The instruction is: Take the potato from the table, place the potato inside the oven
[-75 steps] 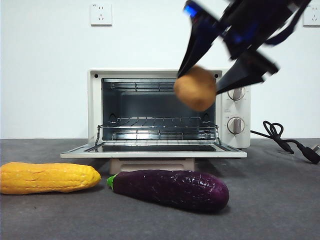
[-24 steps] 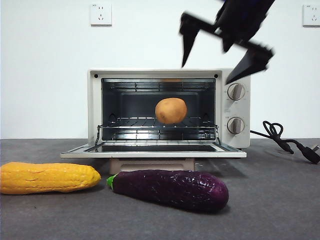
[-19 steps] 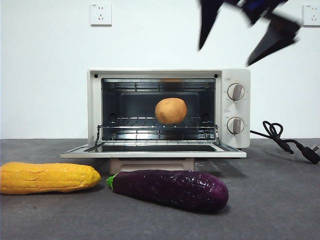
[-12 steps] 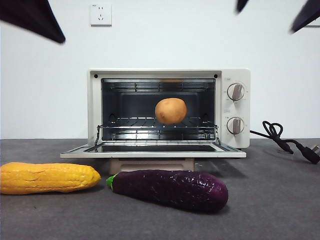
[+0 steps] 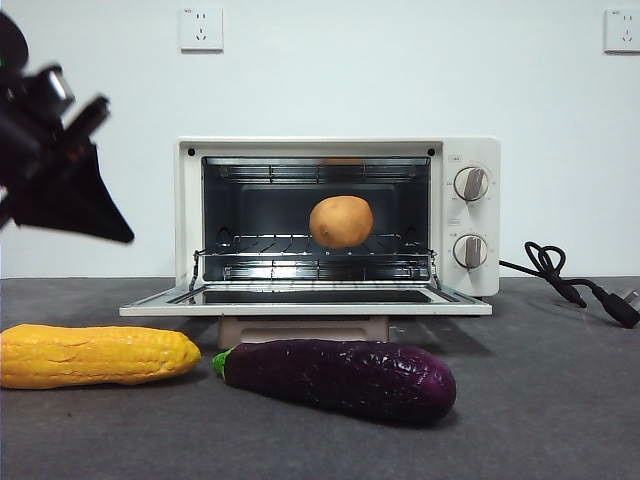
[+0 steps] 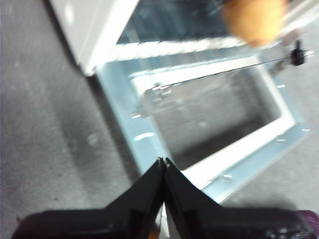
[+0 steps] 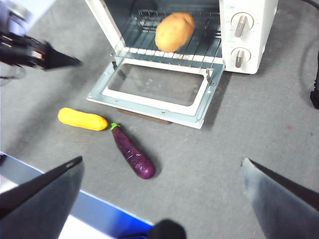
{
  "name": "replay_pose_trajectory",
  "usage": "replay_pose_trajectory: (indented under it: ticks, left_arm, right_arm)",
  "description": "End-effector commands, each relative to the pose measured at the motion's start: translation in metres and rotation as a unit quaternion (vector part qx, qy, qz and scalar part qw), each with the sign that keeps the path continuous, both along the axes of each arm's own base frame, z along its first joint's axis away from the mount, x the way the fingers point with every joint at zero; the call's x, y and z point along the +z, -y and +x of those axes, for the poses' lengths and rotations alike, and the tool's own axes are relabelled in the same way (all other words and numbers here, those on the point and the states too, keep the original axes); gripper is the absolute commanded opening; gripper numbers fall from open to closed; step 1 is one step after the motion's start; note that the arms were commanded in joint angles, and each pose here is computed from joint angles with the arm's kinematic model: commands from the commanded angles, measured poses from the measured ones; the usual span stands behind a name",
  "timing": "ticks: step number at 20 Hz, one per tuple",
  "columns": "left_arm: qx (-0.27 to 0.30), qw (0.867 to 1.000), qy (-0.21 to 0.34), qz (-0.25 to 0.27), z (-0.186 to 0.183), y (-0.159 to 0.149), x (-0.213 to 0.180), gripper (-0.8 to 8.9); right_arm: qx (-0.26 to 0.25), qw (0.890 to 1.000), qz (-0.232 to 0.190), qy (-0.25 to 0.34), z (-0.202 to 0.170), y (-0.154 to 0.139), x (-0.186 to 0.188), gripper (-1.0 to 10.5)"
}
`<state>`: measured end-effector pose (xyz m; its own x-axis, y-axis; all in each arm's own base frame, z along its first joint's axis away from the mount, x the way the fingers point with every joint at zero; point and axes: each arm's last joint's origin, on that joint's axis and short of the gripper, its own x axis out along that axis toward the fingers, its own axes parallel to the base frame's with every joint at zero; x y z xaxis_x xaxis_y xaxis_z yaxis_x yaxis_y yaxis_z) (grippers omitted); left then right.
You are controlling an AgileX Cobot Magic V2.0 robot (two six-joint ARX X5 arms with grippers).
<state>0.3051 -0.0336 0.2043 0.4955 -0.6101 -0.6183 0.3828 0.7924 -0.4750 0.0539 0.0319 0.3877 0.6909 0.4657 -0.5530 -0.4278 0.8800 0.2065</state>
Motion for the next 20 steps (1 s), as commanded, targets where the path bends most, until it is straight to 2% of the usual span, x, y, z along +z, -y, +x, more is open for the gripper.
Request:
replay_pose_trajectory:
  ticks: [1,3,9,16,20]
  left_arm:
    - [-0.001,1.0,-0.026,-0.002,0.008,0.0,-0.024,-0.09]
    - [-0.002,0.999,-0.043,-0.001,0.015,0.0,-0.041,-0.09]
    - [-0.006,0.997,-0.077,-0.001,0.023,0.002,-0.072,-0.09]
    - [-0.06,0.992,-0.098,-0.042,0.022,0.021,-0.085,-0.09]
    - [-0.07,0.991,-0.102,-0.054,0.021,0.024,-0.085,-0.09]
  right_arm:
    - [-0.001,1.0,0.017,-0.006,-0.007,0.003,0.0,5.7]
    - [0.011,0.999,0.03,-0.016,-0.009,0.003,-0.001,5.7]
    - [0.007,0.999,0.033,-0.019,-0.009,0.003,-0.001,5.7]
    - [0.004,0.999,0.03,-0.018,-0.009,0.003,-0.001,5.7]
    - [0.004,0.999,0.03,-0.018,-0.009,0.003,-0.001,5.7]
